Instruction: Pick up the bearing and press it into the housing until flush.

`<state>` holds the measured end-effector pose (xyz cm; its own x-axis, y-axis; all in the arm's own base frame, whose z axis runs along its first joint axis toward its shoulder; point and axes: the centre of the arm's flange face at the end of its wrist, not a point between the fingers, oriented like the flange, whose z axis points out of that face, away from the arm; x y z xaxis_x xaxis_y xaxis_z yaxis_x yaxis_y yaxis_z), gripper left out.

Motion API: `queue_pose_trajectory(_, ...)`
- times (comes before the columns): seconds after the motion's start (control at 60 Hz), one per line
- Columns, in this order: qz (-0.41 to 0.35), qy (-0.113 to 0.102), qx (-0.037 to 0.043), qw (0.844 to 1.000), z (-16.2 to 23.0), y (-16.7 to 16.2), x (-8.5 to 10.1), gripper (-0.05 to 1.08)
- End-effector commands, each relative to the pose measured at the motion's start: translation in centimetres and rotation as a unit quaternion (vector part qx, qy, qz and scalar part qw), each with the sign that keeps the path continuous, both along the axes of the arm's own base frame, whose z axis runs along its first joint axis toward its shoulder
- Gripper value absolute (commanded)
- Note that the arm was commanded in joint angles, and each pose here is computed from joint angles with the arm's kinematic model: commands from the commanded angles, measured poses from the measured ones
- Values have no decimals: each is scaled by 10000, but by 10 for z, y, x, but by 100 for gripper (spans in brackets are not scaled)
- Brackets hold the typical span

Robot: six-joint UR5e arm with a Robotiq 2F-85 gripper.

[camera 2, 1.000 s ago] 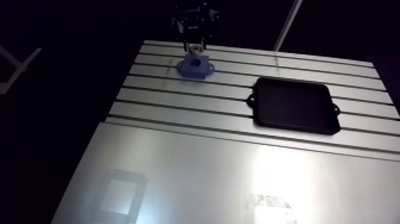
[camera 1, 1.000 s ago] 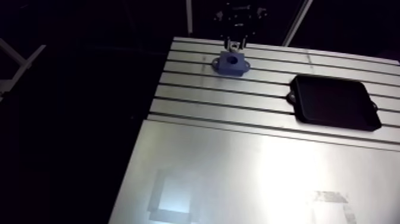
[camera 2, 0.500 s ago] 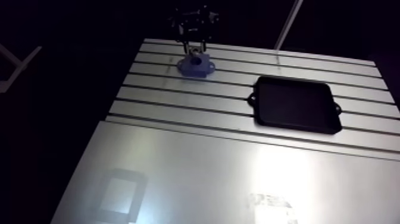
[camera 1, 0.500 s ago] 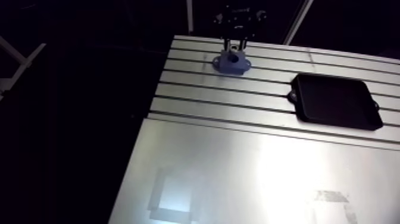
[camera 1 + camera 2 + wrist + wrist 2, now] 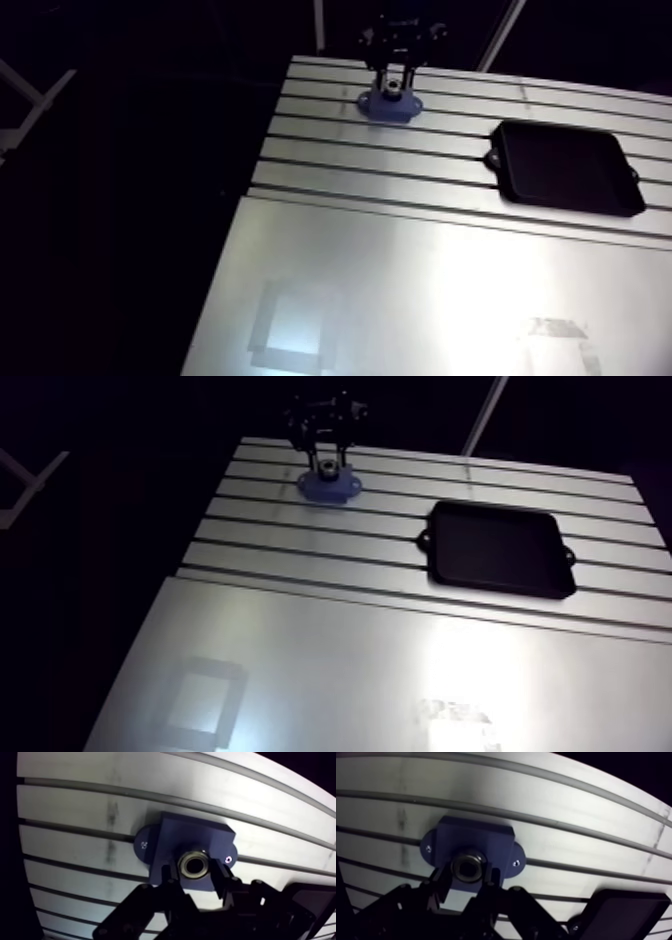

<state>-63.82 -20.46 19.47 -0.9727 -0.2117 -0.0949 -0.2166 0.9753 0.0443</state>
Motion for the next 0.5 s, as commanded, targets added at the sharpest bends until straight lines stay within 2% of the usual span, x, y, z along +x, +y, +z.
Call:
queue_pose_trajectory(0.017,0,-43,2,10000,-5,0,1,64)
queue_pose_trajectory(0.5,-7,-72,13,10000,-7,2,3,64)
